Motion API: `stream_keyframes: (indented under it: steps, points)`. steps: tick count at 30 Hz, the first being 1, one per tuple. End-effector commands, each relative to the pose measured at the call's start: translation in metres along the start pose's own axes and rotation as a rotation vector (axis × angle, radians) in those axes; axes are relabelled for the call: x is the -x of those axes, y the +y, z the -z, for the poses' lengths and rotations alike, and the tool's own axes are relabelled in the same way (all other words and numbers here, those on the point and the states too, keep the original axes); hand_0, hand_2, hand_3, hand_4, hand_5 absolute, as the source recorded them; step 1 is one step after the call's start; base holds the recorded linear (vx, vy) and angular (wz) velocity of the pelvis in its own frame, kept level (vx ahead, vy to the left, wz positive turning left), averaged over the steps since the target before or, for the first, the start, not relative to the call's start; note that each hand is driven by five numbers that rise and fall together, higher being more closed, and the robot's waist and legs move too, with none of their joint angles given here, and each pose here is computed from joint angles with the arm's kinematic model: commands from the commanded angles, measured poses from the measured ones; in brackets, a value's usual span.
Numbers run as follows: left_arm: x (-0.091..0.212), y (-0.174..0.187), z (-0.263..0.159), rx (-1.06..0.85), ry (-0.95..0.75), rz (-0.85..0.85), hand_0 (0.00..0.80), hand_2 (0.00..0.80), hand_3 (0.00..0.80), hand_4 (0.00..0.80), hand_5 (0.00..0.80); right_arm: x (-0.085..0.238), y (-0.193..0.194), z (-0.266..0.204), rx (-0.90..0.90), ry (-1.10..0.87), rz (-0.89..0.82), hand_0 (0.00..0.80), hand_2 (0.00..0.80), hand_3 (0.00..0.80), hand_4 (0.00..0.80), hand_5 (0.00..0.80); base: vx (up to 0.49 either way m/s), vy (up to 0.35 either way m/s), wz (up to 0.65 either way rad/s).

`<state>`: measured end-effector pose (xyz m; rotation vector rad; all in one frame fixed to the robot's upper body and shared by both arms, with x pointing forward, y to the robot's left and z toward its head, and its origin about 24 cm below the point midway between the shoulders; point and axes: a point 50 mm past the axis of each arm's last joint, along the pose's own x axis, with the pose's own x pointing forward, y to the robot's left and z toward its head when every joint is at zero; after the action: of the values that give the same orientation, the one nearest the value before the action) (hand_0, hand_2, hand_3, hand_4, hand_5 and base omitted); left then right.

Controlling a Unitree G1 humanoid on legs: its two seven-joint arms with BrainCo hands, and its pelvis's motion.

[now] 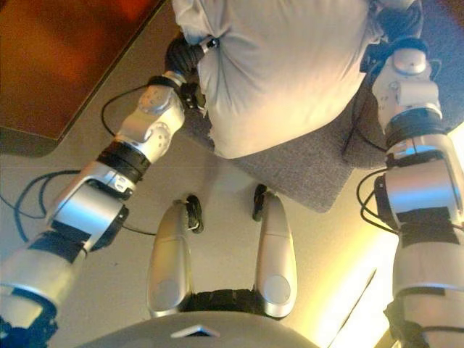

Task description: Pick up the cushion and take it to the sofa

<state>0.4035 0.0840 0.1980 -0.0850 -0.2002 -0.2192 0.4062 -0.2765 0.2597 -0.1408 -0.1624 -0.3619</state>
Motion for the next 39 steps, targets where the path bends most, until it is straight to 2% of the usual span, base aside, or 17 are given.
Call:
stream_keyframes:
  steps: [1,9,10,11,12,25,39]
  points:
    - [-0.011,-0.043,-0.039,0.035,-0.133,0.132,0.800,0.800,0.800,0.800,0.800,-0.004,-0.003,-0.048,-0.037,-0.157,0.005,0.800,0.800,0.800,0.800,0.800,-0.026,-0.044,-0.02]
    - [-0.012,-0.034,-0.045,0.047,-0.166,0.030,0.800,0.800,0.800,0.800,0.800,-0.002,0.018,-0.055,-0.018,-0.184,-0.078,0.800,0.800,0.800,0.800,0.800,-0.040,-0.038,-0.06]
    - [-0.013,-0.031,-0.044,0.035,-0.159,0.019,0.612,0.612,0.612,0.612,0.612,-0.002,0.021,-0.053,-0.018,-0.174,-0.084,0.800,0.800,0.800,0.800,0.800,-0.045,-0.033,-0.02]
    - [-0.013,-0.029,-0.043,0.024,-0.149,0.007,0.000,0.000,0.000,0.000,0.000,-0.003,0.023,-0.051,-0.020,-0.158,-0.087,0.088,0.088,0.088,0.088,0.088,-0.040,-0.024,0.03]
    - [-0.013,-0.025,-0.041,0.016,-0.134,-0.012,0.000,0.000,0.000,0.000,0.000,-0.003,0.025,-0.049,-0.015,-0.143,-0.088,0.000,0.000,0.000,0.000,0.000,-0.037,-0.016,0.02]
    - [-0.013,0.009,-0.039,0.011,-0.127,-0.083,0.000,0.000,0.000,0.000,0.000,-0.004,0.021,-0.037,-0.050,-0.100,-0.011,0.000,0.000,0.000,0.000,0.000,-0.006,0.006,0.02]
    - [0.005,0.061,-0.015,-0.017,-0.087,-0.145,0.000,0.000,0.000,0.000,0.000,-0.003,-0.031,-0.021,-0.146,-0.072,0.153,0.000,0.000,0.000,0.000,0.000,-0.015,0.002,0.01]
